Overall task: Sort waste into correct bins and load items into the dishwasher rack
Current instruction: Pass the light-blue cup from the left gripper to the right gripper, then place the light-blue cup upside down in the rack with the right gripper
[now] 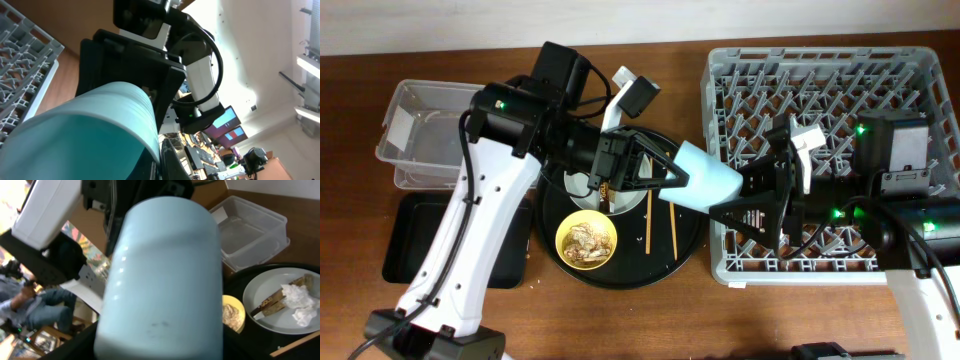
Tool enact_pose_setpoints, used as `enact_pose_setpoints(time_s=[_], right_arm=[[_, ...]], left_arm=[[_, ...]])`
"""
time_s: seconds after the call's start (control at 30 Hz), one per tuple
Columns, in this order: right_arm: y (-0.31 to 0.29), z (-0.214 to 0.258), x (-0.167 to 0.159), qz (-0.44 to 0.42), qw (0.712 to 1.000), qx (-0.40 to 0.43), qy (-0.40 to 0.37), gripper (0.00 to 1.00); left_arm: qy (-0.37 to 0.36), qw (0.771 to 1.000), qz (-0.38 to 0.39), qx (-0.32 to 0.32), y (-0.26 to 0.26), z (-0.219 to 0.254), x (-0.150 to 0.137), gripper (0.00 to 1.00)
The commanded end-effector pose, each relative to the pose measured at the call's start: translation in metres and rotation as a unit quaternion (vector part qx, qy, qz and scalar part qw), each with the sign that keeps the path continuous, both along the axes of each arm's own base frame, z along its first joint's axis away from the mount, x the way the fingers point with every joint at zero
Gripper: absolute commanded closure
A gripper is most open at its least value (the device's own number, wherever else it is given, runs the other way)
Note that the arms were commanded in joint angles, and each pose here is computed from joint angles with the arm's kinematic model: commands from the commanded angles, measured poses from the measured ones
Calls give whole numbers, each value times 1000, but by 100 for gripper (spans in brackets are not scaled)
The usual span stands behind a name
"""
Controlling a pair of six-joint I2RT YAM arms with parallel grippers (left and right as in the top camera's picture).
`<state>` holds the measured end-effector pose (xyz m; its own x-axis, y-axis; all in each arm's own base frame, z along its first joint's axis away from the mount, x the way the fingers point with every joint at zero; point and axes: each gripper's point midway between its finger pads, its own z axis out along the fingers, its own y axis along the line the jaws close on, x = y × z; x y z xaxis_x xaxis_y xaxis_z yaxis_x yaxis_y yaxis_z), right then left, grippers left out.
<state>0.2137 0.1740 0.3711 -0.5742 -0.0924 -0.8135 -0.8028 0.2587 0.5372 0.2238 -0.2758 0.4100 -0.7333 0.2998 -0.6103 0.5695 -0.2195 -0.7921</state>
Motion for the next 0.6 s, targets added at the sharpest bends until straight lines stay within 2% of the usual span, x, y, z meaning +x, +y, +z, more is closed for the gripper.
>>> enact_pose_setpoints(time_s=[0.0,0.07,0.1,0.13,0.17,0.2,0.23,0.3,0.33,0.37,0.4,0.47,0.5,0.53,0.57], right_arm=[[4,11,-12,28,999,25,-5,43],[4,10,-13,27,999,24,1,44],[4,10,-14,27,999,24,-1,44],[3,10,-14,20,1000,18,-8,43],[1,8,-13,5,1000,2,-17,44],[-2,6,-12,-14,1000,-15,-22,44],[-8,2,-9,-52,998,-41,-14,44],[-40,-24,11,-211,968,-115,70,44],[-63,-41,13,-296,935,-151,121,44],[-95,-66,3,-392,879,-199,186,44],[-108,-75,-2,-424,854,-219,208,44],[-143,-95,-15,-496,785,-279,243,44],[-166,-103,-21,-542,738,-310,256,44],[-179,-106,-23,-568,710,-326,259,44],[-200,-109,-24,-605,664,-357,255,44]], left_arm=[[-32,999,0,-18,4,12,-6,100],[-35,999,0,-19,4,12,-6,96],[-36,999,0,-20,4,12,-6,88],[-38,999,3,-12,3,10,-5,71],[-39,999,6,-4,3,7,-4,69],[-38,999,9,6,3,3,-3,44],[-42,999,14,20,3,-1,-1,0],[-46,998,18,28,3,-4,0,0],[-47,998,19,27,3,-4,1,0],[-48,998,25,27,6,-4,4,0],[-47,998,28,28,7,-4,6,0],[-49,998,34,32,9,-6,9,0],[-53,997,39,48,9,-11,10,0],[-55,996,44,63,9,-16,12,0],[-55,994,48,76,10,-21,13,0]])
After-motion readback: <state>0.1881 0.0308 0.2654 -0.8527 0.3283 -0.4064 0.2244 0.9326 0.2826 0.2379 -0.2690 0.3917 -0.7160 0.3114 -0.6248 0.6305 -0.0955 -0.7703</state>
